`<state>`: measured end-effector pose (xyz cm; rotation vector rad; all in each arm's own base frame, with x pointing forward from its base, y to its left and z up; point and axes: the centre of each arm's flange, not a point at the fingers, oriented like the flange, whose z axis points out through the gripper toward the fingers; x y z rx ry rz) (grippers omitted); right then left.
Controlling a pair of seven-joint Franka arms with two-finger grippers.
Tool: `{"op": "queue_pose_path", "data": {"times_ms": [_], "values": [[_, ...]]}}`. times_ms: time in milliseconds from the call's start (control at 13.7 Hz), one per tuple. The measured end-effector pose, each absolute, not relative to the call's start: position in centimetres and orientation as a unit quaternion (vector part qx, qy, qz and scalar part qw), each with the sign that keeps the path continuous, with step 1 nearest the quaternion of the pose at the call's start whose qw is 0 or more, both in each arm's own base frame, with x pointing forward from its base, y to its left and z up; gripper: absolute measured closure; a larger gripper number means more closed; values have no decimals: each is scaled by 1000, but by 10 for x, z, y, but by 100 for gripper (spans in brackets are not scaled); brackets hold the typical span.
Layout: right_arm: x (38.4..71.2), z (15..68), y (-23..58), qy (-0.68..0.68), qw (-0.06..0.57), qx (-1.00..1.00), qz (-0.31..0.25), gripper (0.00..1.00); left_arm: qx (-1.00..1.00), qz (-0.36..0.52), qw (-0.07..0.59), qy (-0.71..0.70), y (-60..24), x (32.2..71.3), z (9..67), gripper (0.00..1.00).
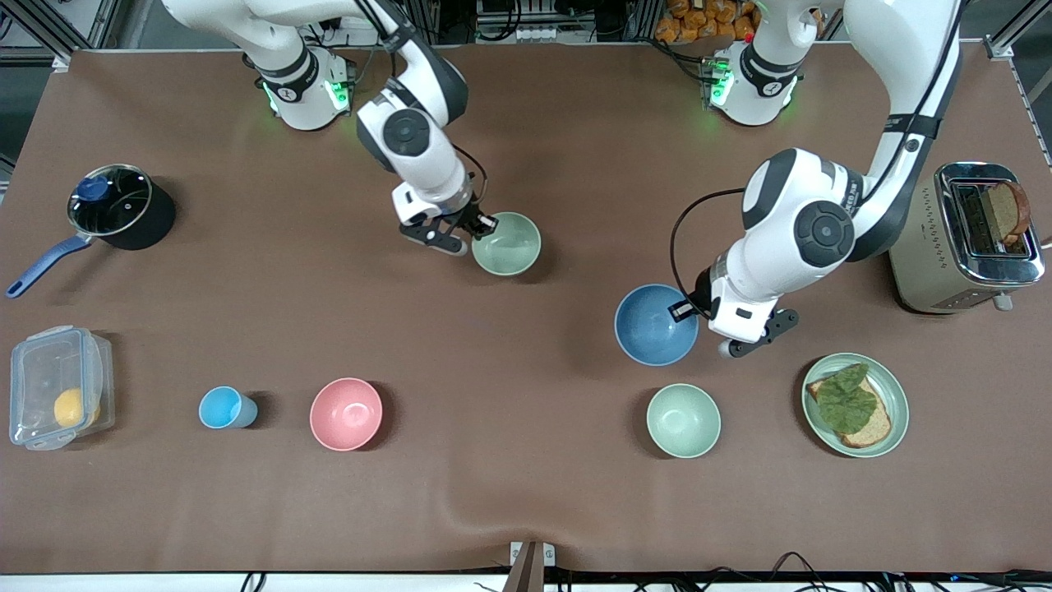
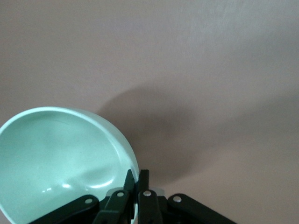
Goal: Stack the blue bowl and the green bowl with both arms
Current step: 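Carry the green bowl with the right gripper while the left gripper carries the blue bowl, then lower the green bowl with the right gripper while the left gripper holds the blue bowl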
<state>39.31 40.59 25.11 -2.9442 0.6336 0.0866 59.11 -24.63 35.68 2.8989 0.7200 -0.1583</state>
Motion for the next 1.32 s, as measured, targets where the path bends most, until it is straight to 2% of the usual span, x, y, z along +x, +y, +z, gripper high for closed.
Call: {"op": "queue_pose_path", "data": {"times_ms": [293, 439, 659, 1024, 1098, 1317], "values": [[365, 218, 430, 221, 43, -974, 11, 96, 961, -39, 101, 253, -276, 572, 340, 94], [365, 220, 433, 230, 45, -972, 7, 92, 960, -41, 109, 255, -290, 564, 340, 94], [375, 226, 432, 239, 44, -970, 4, 59, 960, -43, 127, 244, -311, 553, 343, 94], [414, 273, 439, 256, -24, -966, 21, 7, 966, -58, 125, 217, -356, 516, 333, 94], [423, 278, 434, 264, -26, -964, 20, 0, 968, -59, 125, 211, -368, 501, 325, 94], [463, 277, 391, 310, -23, -950, 29, 0, 970, -55, 134, 193, -391, 455, 295, 94]]}}
